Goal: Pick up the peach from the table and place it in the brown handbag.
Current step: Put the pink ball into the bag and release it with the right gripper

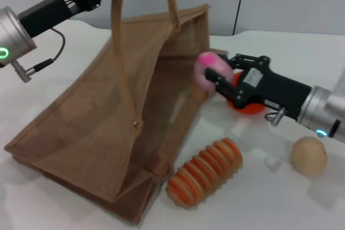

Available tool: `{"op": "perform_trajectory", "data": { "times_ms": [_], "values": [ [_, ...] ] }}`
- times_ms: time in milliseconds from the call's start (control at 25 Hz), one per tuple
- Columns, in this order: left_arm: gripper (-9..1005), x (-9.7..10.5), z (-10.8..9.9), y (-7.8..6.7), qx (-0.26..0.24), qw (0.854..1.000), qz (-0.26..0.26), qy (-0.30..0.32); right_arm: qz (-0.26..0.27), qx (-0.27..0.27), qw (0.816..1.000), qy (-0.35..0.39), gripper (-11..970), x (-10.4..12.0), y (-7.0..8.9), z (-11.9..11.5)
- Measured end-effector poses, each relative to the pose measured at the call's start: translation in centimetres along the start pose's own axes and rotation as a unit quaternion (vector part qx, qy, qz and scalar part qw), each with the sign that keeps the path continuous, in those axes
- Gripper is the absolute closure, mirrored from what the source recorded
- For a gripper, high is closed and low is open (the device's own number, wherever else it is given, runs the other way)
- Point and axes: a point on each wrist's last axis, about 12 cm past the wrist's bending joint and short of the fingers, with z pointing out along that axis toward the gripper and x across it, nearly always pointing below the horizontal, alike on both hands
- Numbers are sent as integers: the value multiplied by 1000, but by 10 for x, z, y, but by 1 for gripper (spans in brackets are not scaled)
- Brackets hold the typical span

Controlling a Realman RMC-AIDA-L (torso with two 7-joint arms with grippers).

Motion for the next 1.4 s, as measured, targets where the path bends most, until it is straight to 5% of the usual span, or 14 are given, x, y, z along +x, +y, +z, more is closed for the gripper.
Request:
{"op": "perform_trajectory", "data": {
  "times_ms": [400,720,1400],
  "values": [
    [844,-2,5,-10,47,999,-12,-5,-21,-69,996,56,594,-6,5,31],
    [842,-6,8,-16,74,997,-16,-11,-88,-129,979,130,593,-10,19,65],
    [837,-6,3,-12,56,998,-16,-13,-119,-111,972,171,533,-4,34,81]
  ]
}}
